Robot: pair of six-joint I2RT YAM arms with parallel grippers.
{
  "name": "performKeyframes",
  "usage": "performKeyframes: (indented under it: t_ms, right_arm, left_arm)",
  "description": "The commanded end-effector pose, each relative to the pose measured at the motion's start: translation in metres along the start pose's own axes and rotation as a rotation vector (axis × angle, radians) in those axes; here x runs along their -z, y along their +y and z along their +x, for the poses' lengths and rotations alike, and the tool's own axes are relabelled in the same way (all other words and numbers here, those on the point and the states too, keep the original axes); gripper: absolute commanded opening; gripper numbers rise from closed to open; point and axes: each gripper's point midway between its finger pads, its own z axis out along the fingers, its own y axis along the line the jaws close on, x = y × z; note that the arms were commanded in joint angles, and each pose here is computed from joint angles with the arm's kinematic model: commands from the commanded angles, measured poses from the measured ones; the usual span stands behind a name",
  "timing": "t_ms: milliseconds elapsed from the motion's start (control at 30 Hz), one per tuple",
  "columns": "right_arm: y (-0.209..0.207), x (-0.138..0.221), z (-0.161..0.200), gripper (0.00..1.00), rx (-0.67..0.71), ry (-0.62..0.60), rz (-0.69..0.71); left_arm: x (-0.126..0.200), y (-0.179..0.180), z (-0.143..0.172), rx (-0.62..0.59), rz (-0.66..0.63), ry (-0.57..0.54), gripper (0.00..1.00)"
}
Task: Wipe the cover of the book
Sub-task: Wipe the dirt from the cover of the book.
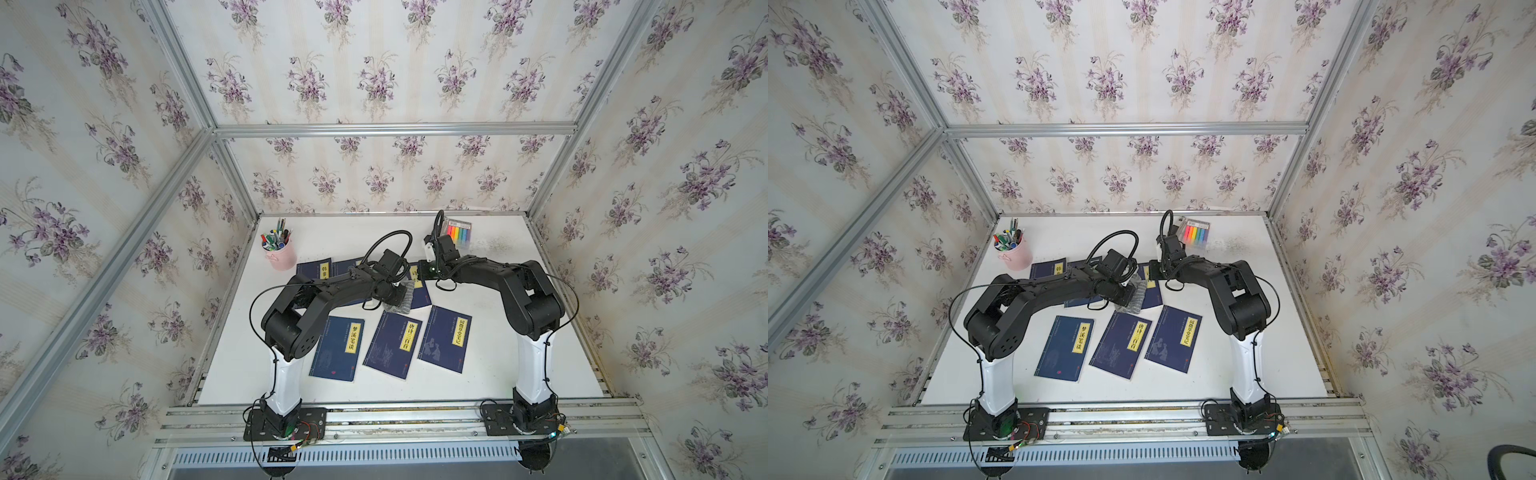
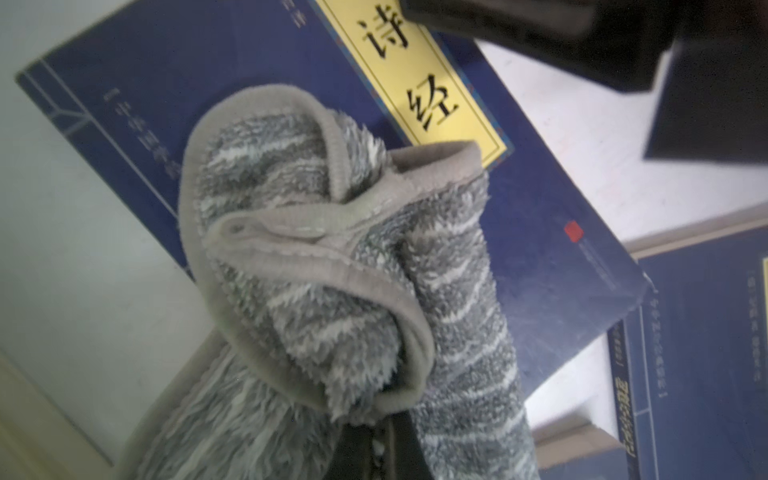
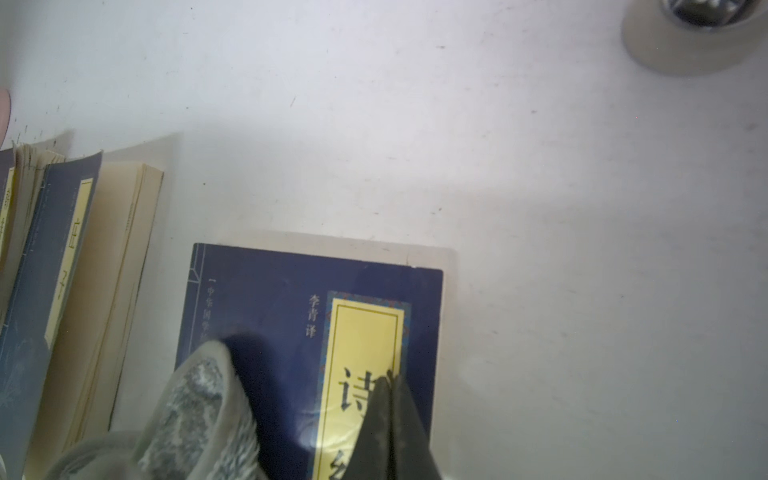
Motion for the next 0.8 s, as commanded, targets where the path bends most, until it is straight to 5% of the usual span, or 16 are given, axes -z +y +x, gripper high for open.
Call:
performKeyframes:
  t_ms: [0,300,767]
  right_arm:
    - [-0.016,-0.003,0.036,0.00,-0.023,0.128,0.063]
    - [-0.016,-0.003,0.038,0.00,-0.025,0.133,0.062]
    - [-0.015,-0.003,0.040,0.00,-0.026,0.137,0.052]
  left_arm:
    - [0.003,-0.005,0.044,0.022,0.016,0.159,0.00]
    - [-0.006,0.010,0.028,0.031,-0.049,0.177,0.00]
    - [-0.023,0.059,-0.061,0.147,-0.007,0.122,0.00]
